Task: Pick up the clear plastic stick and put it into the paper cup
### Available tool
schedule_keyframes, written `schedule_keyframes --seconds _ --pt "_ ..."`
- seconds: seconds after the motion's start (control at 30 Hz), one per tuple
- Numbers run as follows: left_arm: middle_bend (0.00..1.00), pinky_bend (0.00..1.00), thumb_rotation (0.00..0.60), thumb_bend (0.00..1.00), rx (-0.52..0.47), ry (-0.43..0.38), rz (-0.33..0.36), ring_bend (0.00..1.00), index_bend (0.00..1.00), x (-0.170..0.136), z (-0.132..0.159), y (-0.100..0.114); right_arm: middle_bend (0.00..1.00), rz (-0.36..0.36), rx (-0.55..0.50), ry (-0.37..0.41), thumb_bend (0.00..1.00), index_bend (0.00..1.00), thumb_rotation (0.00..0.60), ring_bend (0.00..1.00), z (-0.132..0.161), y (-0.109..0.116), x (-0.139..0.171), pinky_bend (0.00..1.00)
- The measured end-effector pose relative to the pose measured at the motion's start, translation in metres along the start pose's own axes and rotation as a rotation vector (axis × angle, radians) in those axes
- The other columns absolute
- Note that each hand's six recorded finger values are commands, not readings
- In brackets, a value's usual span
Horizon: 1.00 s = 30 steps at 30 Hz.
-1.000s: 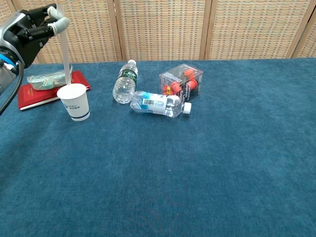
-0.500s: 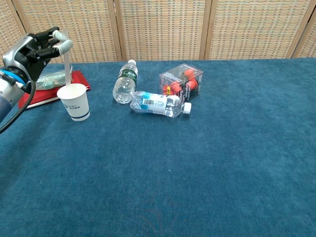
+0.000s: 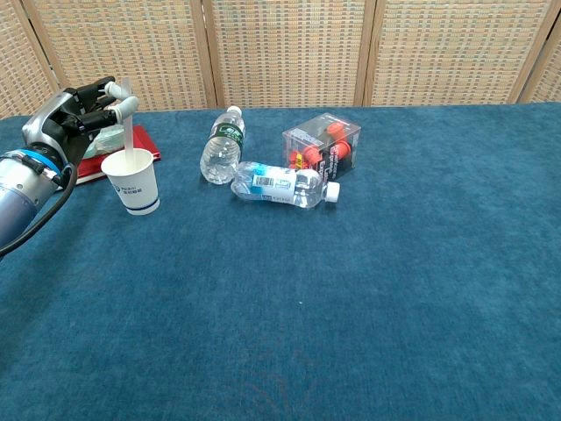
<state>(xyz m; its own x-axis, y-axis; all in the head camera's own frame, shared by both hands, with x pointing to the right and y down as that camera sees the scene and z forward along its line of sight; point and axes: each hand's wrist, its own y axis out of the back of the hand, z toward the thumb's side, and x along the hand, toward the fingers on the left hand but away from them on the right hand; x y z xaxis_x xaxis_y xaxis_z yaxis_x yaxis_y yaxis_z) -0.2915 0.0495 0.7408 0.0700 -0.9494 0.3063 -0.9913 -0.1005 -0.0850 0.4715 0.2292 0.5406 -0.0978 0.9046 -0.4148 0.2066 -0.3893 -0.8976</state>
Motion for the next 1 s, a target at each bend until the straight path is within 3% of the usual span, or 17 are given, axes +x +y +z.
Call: schedule_keyframes --seconds 0.07,0.23,0.33,0.53,0.77,0.93,1.0 --pt "0.00 0.00 0.600 0.39 0.003 0.005 0.005 0.00 0.53 0.000 -0.002 0.001 0.00 0.000 0.000 0.001 0.00 0.00 0.600 0.00 0.000 0.000 0.000 0.00" --pt "0.00 0.00 0.600 0.39 0.024 0.004 -0.020 0.00 0.18 -0.003 -0.002 0.002 0.00 0.000 -0.006 0.006 0.00 0.00 0.600 0.00 0.001 0.000 0.001 0.00" --pt "0.00 0.00 0.600 0.39 0.042 -0.005 -0.046 0.00 0.04 -0.006 -0.001 0.004 0.00 0.002 -0.020 0.011 0.00 0.00 0.600 0.00 0.003 0.000 0.001 0.00" --pt "0.00 0.00 0.600 0.39 0.039 -0.070 -0.057 0.00 0.00 -0.012 0.015 0.011 0.00 -0.002 -0.019 0.019 0.00 0.00 0.600 0.00 0.004 0.001 0.003 0.00" --pt "0.00 0.00 0.600 0.37 0.101 -0.152 -0.079 0.00 0.00 -0.030 0.042 0.034 0.00 -0.007 -0.016 0.029 0.00 0.00 0.600 0.00 0.006 0.003 0.005 0.00" --pt "0.00 0.00 0.600 0.19 0.287 -0.159 -0.111 0.00 0.00 -0.044 0.058 0.061 0.00 -0.012 -0.010 0.035 0.00 0.00 0.600 0.00 0.008 0.003 0.007 0.00" --pt "0.00 0.00 0.600 0.17 0.376 -0.154 -0.123 0.00 0.00 -0.050 0.060 0.067 0.00 -0.016 -0.008 0.038 0.00 0.00 0.600 0.00 0.009 0.003 0.008 0.00"
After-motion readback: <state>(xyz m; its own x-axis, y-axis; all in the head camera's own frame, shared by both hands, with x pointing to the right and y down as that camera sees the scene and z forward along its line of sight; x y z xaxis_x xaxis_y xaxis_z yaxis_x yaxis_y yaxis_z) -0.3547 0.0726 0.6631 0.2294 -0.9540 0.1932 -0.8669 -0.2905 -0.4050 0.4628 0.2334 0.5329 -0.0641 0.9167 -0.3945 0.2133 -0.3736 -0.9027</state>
